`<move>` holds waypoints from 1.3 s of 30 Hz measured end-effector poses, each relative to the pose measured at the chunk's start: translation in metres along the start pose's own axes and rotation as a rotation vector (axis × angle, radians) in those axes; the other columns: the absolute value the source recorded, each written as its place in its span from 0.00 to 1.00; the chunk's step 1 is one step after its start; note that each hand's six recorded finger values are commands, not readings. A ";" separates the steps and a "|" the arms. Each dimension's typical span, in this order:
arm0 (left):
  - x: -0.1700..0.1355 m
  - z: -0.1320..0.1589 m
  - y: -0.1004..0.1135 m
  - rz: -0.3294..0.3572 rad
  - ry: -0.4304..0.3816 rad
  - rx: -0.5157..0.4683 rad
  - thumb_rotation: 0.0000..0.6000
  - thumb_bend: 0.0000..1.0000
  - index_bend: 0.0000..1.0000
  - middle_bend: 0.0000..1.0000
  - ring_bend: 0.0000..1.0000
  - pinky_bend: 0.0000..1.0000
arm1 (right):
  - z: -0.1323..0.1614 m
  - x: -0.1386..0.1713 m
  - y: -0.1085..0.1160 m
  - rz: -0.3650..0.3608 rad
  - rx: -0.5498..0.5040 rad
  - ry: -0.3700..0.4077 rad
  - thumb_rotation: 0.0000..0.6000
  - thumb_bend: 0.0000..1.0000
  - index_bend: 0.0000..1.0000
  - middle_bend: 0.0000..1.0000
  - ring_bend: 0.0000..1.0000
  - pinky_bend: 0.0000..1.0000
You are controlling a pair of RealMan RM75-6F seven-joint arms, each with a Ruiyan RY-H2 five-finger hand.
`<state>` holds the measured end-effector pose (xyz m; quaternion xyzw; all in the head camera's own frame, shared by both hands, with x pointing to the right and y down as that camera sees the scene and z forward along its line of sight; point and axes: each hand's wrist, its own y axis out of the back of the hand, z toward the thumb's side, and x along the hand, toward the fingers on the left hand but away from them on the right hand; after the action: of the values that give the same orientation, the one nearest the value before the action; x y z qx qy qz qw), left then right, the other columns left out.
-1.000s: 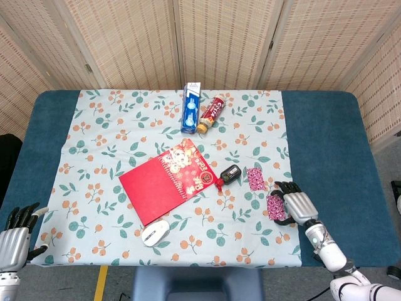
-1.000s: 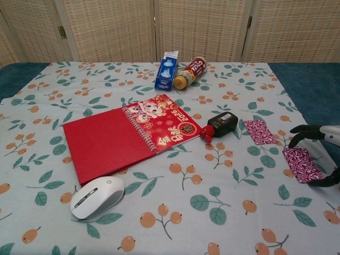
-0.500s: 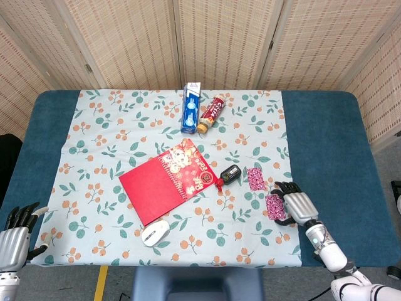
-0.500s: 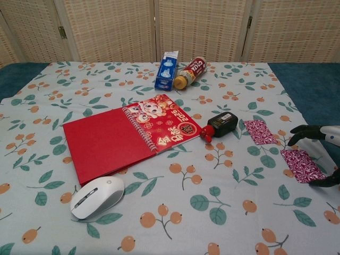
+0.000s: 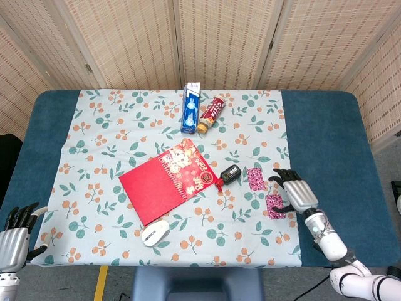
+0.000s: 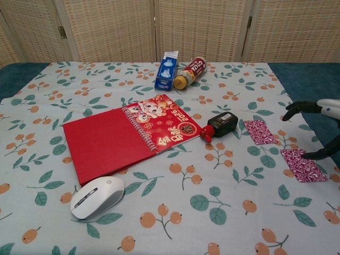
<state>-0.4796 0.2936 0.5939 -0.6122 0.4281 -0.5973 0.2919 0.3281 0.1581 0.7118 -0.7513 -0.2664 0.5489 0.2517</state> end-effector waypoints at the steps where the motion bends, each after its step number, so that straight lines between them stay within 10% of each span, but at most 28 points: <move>1: 0.000 0.000 0.000 0.000 0.000 0.000 1.00 0.43 0.23 0.13 0.13 0.00 | 0.002 -0.004 0.004 -0.005 0.005 -0.001 0.90 0.21 0.20 0.09 0.00 0.00; 20: -0.004 -0.004 0.003 0.002 0.014 0.007 1.00 0.43 0.23 0.13 0.13 0.00 | 0.022 -0.080 -0.002 0.067 0.095 -0.060 0.90 0.21 0.20 0.09 0.00 0.00; 39: -0.004 -0.006 0.003 -0.003 0.022 0.007 1.00 0.43 0.23 0.13 0.13 0.00 | 0.033 -0.092 -0.005 0.126 0.115 -0.051 0.90 0.21 0.20 0.08 0.00 0.00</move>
<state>-0.4858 0.2967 0.5906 -0.6050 0.4281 -0.6062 0.2883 0.2719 0.1018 0.7696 -0.7364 -0.1928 0.5972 0.2525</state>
